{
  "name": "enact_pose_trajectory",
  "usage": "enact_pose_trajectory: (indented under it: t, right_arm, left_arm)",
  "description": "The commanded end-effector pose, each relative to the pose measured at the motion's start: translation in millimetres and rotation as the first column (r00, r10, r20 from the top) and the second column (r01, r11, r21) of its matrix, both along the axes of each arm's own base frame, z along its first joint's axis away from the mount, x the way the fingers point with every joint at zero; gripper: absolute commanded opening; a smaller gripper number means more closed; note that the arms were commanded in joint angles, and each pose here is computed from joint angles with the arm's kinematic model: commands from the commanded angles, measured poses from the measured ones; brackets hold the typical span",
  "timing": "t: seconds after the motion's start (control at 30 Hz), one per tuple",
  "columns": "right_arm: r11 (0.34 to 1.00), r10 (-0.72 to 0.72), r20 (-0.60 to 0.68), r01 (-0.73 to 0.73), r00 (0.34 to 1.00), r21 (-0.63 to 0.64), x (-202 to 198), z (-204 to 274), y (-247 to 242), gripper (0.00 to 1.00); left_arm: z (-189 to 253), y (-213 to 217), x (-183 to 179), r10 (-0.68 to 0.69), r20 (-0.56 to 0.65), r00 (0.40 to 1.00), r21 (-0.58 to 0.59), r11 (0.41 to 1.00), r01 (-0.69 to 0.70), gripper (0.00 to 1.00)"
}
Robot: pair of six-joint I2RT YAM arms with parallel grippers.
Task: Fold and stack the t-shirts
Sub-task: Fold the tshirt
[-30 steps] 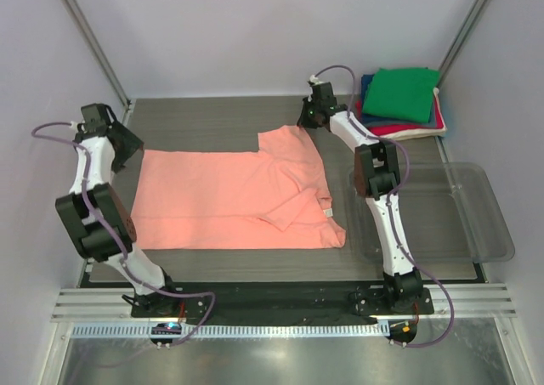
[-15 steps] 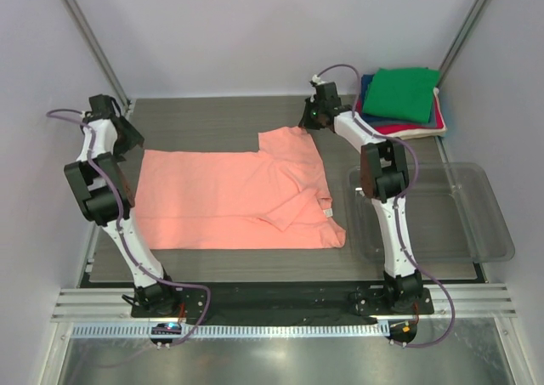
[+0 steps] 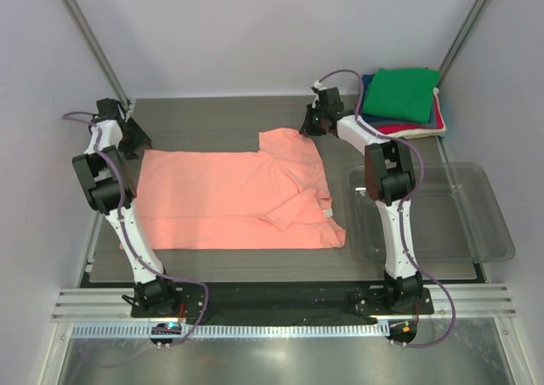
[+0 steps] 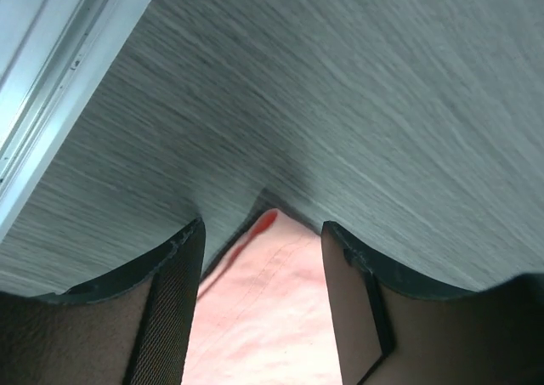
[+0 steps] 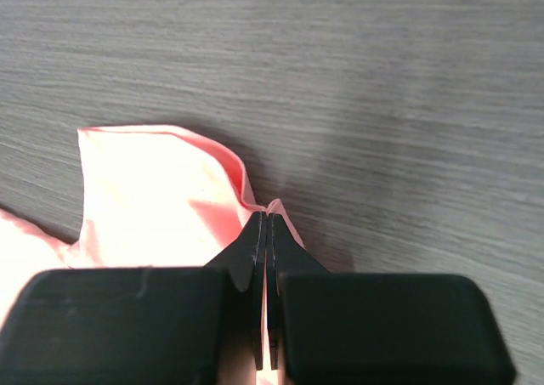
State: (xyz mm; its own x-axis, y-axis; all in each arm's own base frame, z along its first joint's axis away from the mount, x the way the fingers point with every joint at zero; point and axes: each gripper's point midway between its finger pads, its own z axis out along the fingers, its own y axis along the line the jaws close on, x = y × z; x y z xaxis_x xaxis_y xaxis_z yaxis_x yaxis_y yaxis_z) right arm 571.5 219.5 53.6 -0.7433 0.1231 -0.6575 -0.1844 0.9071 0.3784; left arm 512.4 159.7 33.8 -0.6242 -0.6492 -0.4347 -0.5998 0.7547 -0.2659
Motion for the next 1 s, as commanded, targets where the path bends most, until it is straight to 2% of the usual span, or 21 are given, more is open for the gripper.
enact_pose_trajectory:
  t: [0.0, 0.17, 0.3, 0.43, 0.53, 0.57, 0.77, 0.97]
  right_arm:
    - [0.998, 0.003, 0.118, -0.009, 0.993, 0.055, 6.6, 59.4, 1.3, 0.01]
    - [0.998, -0.010, 0.118, 0.002, 0.993, 0.066, 6.5, 60.6, -2.7, 0.01]
    - [0.998, -0.012, 0.112, 0.004, 0.994, 0.068, 4.3, 59.9, -5.3, 0.01]
    - [0.997, -0.012, 0.103, 0.005, 0.995, 0.071, 2.1, 56.9, -7.7, 0.01]
    - [0.997, -0.011, 0.103, 0.004, 0.995, 0.073, 1.3, 57.7, -9.8, 0.01]
    - [0.997, -0.007, 0.104, -0.001, 0.995, 0.075, 0.9, 57.7, -8.5, 0.01]
    - [0.995, 0.007, 0.123, -0.019, 0.992, 0.096, -2.1, 73.6, -5.9, 0.01]
    - [0.994, 0.008, 0.148, -0.024, 0.989, 0.107, -9.1, 94.8, -6.1, 0.01]
  left_arm:
    - [-4.1, -4.2, 10.2, -0.049, 0.018, 0.999, -0.017, 0.999, 0.050, 0.58]
    - [-9.9, -16.7, 6.7, -0.088, 0.007, 0.996, -0.034, 0.996, 0.088, 0.48]
    - [-10.7, -27.4, 4.6, -0.116, 0.002, 0.993, -0.030, 0.993, 0.116, 0.45]
    - [-14.3, -37.2, 6.0, -0.135, -0.004, 0.991, -0.032, 0.990, 0.135, 0.38]
    - [-14.4, -40.4, 6.8, -0.133, -0.004, 0.991, -0.030, 0.991, 0.133, 0.27]
    - [-14.1, -42.3, 7.4, -0.135, -0.004, 0.991, -0.028, 0.990, 0.135, 0.21]
    - [1.6, -38.9, 7.1, -0.123, 0.015, 0.992, 0.003, 0.992, 0.123, 0.00]
    - [25.2, -19.0, 0.6, -0.046, 0.027, 0.999, 0.057, 0.997, 0.044, 0.00]
